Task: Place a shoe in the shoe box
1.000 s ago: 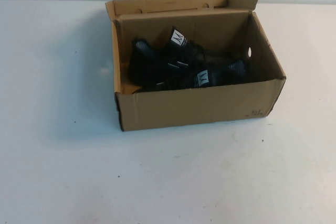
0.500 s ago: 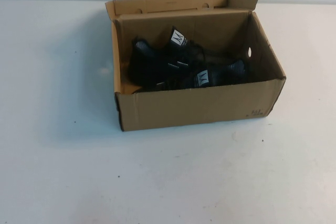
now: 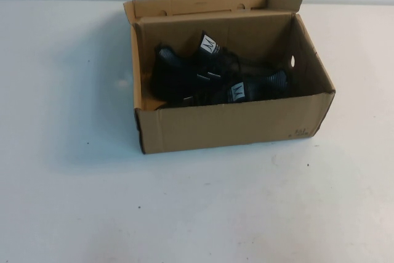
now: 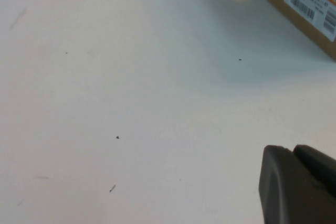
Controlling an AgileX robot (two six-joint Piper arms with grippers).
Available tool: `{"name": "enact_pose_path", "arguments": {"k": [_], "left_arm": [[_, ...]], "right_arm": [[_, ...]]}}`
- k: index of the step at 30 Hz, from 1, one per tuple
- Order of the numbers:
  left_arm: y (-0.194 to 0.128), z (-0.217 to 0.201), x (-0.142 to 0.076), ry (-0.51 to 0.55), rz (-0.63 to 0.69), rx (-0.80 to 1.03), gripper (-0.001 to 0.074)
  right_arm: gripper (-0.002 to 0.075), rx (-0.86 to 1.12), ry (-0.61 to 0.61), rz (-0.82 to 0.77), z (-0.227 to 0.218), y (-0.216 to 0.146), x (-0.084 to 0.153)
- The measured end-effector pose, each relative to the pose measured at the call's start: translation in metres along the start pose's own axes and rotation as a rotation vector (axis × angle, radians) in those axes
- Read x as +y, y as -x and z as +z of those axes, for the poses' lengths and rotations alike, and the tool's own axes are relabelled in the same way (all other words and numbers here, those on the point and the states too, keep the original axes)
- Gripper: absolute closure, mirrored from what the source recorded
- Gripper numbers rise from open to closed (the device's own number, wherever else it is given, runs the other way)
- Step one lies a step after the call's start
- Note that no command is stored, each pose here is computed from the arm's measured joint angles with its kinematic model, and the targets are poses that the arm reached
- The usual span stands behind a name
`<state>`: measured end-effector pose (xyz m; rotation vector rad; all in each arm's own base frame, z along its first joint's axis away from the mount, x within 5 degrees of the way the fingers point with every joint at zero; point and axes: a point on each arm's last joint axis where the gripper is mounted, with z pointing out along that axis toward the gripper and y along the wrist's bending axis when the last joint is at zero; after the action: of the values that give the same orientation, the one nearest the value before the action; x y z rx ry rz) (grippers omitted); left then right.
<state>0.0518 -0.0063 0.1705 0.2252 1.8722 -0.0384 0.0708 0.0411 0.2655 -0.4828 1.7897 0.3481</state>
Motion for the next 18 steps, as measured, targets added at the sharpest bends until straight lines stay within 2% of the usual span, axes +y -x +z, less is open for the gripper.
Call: {"name": "enact_pose_path", "arguments": {"k": [10, 18], "left_arm": [[0.000, 0.000, 0.000, 0.000, 0.000, 0.000, 0.0736], [0.000, 0.000, 0.000, 0.000, 0.000, 0.000, 0.0736]], "right_arm": [[0.0742, 0.118, 0.088, -0.010, -0.011, -0.033, 0.011], [0.0742, 0.097, 0.075, -0.016, -0.011, -0.031, 0.010]]}}
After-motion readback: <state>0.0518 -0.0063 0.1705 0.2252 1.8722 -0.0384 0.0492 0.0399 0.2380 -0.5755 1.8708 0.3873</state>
